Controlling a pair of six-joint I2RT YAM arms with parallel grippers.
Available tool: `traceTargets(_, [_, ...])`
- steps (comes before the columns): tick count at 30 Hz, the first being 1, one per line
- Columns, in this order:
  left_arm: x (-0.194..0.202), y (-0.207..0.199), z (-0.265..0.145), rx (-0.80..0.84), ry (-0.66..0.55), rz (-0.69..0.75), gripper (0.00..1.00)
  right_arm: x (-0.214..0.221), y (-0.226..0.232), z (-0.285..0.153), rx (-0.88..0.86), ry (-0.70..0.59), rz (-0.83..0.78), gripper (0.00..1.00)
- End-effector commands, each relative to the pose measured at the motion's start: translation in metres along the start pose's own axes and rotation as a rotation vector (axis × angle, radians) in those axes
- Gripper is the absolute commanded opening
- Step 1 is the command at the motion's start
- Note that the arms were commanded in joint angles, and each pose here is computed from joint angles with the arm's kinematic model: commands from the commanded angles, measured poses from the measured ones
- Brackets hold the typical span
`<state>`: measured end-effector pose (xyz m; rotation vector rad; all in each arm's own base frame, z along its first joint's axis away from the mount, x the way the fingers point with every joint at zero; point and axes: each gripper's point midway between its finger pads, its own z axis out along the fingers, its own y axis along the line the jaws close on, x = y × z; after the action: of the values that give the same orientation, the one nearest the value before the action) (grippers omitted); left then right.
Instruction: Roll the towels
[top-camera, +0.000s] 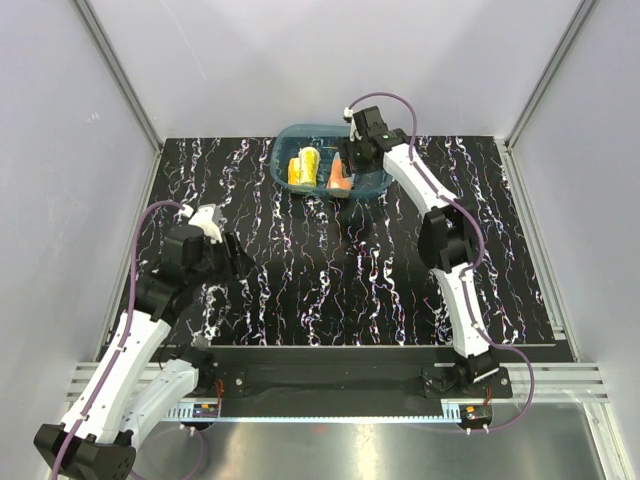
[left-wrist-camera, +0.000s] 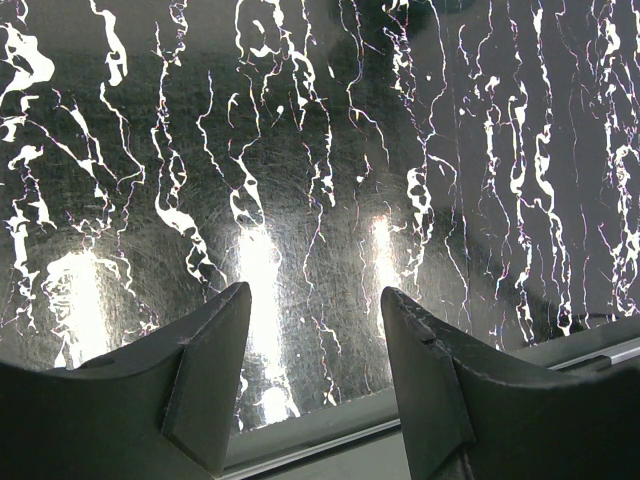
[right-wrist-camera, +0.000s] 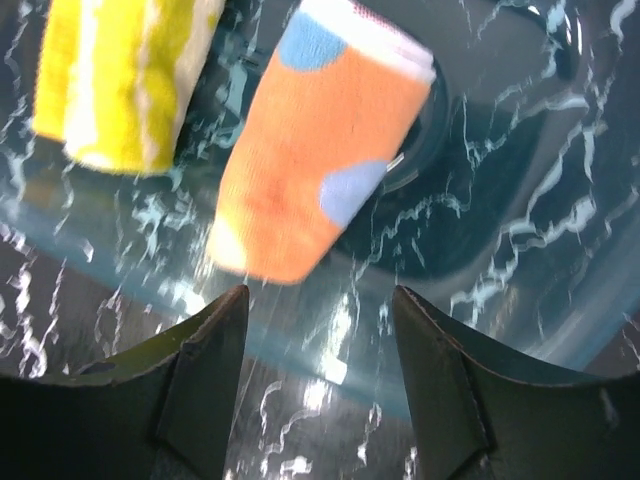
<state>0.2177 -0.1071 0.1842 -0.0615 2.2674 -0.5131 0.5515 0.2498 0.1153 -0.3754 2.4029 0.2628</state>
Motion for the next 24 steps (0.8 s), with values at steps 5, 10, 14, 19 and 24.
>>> traceTargets(5, [-0.017, -0.003, -0.005, 0.006, -0.069, 0.017, 0.60, -0.055, 0.030, -0.114, -0.081, -0.245, 0.005, 0.65])
traceTargets(10, [-0.019, -0.003, -0.007, 0.009, -0.079, 0.018, 0.60, -0.032, 0.037, -0.161, -0.084, -0.283, 0.002, 0.65])
traceTargets(14, [-0.020, -0.004, -0.009, 0.014, -0.095, 0.019, 0.60, -0.006, 0.043, -0.193, -0.114, -0.314, 0.015, 0.66])
traceTargets(19, [-0.026, -0.005, -0.016, 0.023, -0.143, 0.027, 0.60, 0.033, 0.060, -0.235, -0.184, -0.361, 0.015, 0.72])
traceTargets(24, [-0.036, -0.002, -0.025, 0.007, -0.211, 0.015, 0.63, 0.060, 0.066, -0.267, -0.240, -0.398, 0.036, 0.79])
